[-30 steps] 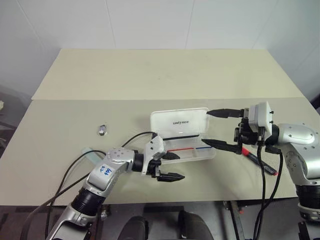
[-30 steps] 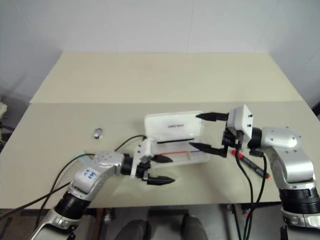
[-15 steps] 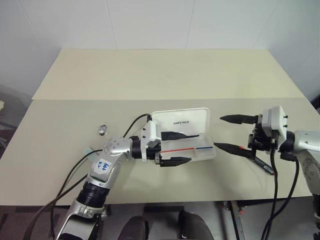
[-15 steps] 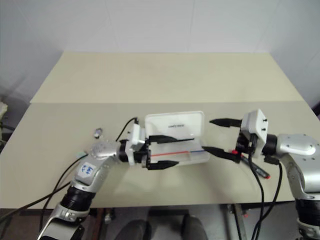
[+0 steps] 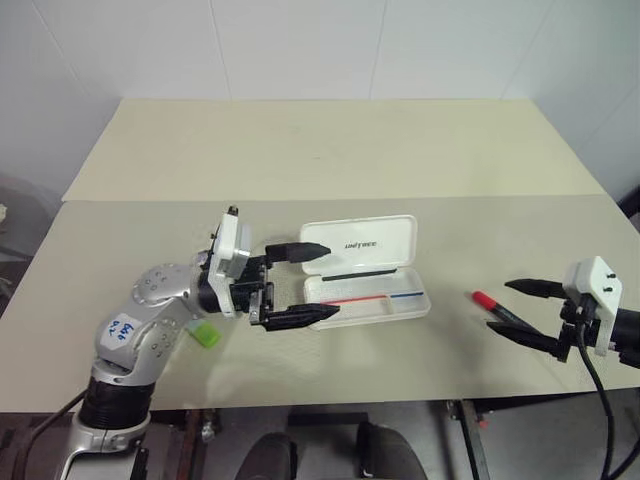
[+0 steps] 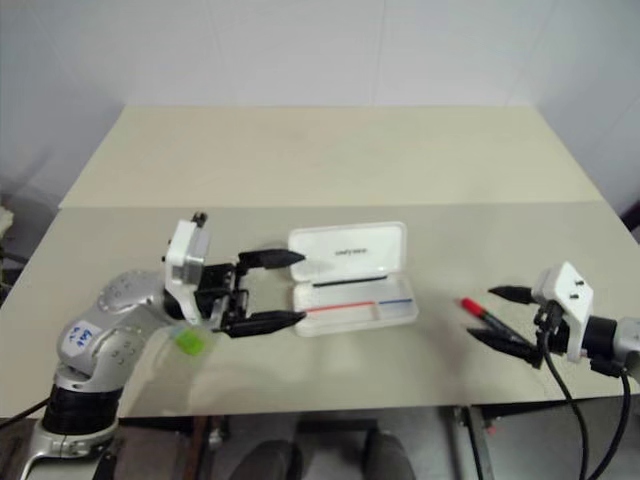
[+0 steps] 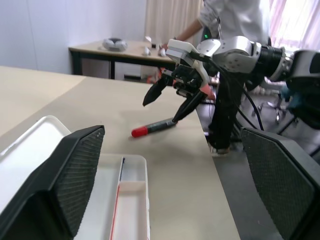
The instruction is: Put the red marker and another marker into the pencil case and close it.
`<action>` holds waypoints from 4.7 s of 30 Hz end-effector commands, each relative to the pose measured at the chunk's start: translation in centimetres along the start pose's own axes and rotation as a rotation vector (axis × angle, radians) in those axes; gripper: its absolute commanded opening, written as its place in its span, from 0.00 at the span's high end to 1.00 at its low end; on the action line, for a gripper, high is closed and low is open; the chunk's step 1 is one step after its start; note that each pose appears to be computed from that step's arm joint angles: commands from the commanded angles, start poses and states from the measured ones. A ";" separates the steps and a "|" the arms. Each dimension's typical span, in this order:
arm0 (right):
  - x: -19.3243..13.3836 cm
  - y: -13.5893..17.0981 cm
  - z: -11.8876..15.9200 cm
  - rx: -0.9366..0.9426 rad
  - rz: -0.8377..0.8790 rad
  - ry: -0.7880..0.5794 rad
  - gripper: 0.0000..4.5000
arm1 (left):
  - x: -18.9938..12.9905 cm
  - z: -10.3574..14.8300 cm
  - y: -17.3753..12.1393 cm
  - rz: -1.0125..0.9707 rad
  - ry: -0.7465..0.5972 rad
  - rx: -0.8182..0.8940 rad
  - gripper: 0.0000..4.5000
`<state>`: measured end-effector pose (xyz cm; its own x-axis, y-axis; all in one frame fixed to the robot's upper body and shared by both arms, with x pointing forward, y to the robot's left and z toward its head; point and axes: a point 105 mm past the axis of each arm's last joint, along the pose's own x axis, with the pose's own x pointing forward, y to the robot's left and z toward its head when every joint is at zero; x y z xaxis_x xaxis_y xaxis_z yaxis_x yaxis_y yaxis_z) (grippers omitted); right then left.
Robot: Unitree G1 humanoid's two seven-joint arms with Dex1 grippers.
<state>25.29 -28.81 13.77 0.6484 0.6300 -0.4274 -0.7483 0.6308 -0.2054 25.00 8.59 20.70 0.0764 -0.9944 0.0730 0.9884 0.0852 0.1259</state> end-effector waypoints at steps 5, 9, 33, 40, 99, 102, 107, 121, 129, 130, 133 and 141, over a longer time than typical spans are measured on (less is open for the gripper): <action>0.3 -1.6 -2.8 -0.011 -0.023 0.059 0.00 | -1.5 1.4 -1.1 -0.043 0.054 0.074 0.01; 1.4 -2.8 -5.1 0.016 -0.038 0.090 0.00 | -2.8 0.6 -1.3 -0.049 0.164 0.082 0.01; 5.3 -3.3 -6.0 -0.021 -0.027 0.011 0.86 | -5.8 -0.1 0.2 0.051 0.299 0.138 0.00; 6.0 -4.1 2.0 -0.232 0.047 -0.210 0.86 | -6.9 -0.7 0.6 0.104 0.300 0.138 0.00; 10.8 7.3 15.9 -0.485 0.763 -0.526 0.01 | -8.1 -2.6 0.2 0.619 0.224 0.141 0.00; 9.8 6.3 16.8 -0.444 0.726 -0.538 0.01 | -9.2 -2.9 0.1 0.815 0.206 0.128 0.00; 8.2 2.3 19.9 -0.221 0.579 -0.637 0.01 | -11.7 -3.9 -1.0 1.258 0.166 0.056 0.00; 8.6 1.2 20.9 -0.260 0.598 -0.622 0.01 | -12.2 -6.7 -3.0 1.772 0.051 -0.214 0.00; 8.0 0.9 21.5 -0.287 0.600 -0.603 0.01 | -12.6 -8.8 -3.1 1.869 0.098 -0.321 0.00; 8.0 0.9 21.6 -0.290 0.601 -0.602 0.01 | -12.7 -9.0 -3.1 1.876 0.118 -0.321 0.00; 7.8 0.9 21.9 -0.300 0.605 -0.601 0.01 | -12.1 -10.0 -3.0 1.868 0.120 -0.385 0.00; 7.5 1.1 22.5 -0.320 0.605 -0.613 0.01 | -11.6 -11.9 -2.5 1.876 0.152 -0.501 0.00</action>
<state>33.37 -13.05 28.35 0.0562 0.9983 -0.0171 -0.9514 0.0484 -0.3040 22.72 20.07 8.11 0.8979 0.3328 -0.2881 -0.3858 0.9101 -0.1511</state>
